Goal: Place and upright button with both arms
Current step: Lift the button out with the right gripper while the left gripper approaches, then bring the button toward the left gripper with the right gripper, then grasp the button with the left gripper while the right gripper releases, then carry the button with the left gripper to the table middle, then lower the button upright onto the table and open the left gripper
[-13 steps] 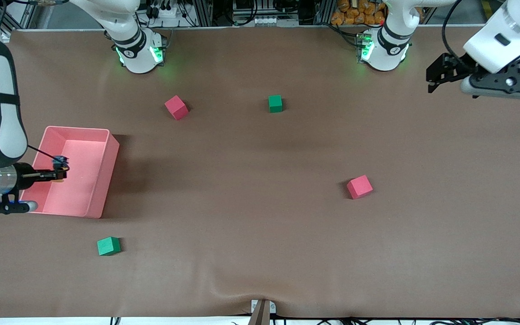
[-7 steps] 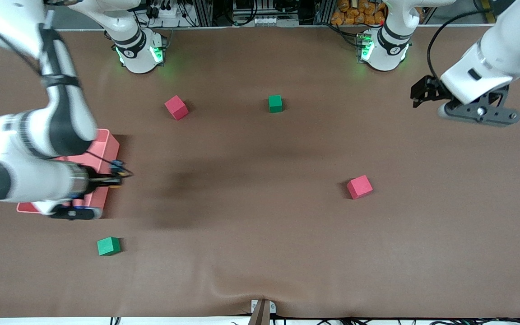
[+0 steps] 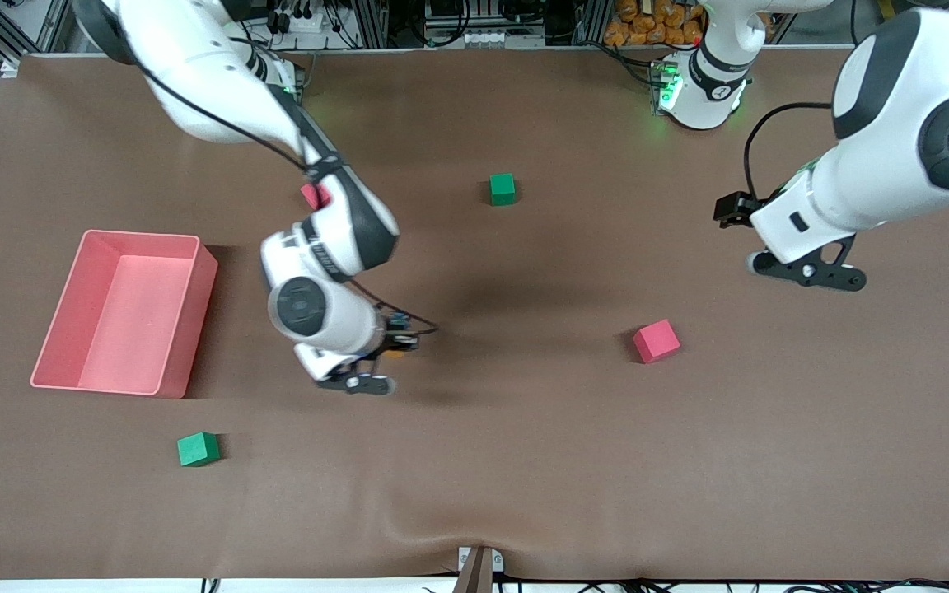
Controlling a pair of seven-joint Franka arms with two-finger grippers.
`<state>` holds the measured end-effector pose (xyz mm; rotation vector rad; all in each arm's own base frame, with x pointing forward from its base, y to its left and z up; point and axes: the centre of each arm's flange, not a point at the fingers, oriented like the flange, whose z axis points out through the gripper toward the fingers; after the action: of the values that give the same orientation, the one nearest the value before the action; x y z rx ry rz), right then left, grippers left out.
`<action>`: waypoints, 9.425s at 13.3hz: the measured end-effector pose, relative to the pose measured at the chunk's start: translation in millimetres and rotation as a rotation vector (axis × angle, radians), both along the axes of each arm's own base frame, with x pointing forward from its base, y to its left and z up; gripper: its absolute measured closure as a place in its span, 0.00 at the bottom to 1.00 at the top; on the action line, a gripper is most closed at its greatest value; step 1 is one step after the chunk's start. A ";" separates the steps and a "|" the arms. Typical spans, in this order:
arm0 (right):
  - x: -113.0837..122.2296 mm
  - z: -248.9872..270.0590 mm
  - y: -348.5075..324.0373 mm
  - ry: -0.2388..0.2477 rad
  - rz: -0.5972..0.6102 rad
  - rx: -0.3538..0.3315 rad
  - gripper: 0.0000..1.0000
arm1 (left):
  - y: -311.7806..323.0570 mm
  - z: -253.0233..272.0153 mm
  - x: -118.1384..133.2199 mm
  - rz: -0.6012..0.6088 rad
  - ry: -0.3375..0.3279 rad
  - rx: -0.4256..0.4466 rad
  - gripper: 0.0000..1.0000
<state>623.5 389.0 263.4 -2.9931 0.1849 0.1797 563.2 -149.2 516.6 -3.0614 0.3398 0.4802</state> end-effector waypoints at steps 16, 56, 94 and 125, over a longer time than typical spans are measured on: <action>-57.7 -48.2 130.4 -0.109 0.064 0.038 0.18 | -5.8 -102.8 1.2 0.025 0.214 -0.018 0.00; -95.5 411.2 -370.3 -0.106 0.011 -0.132 0.00 | -345.7 -331.0 -20.1 0.193 0.038 -0.116 0.28; -100.4 418.4 -380.9 -0.123 0.103 -0.150 0.00 | -452.7 -249.9 -60.9 0.422 -0.718 -0.170 0.59; -97.7 413.6 -378.6 -0.114 0.107 -0.142 0.00 | -464.3 -405.9 -139.4 0.111 -1.337 -0.197 0.14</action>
<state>525.9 10.3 677.0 -3.1449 0.0260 0.0070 423.7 -613.5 110.6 -2.7593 0.1305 -1.5816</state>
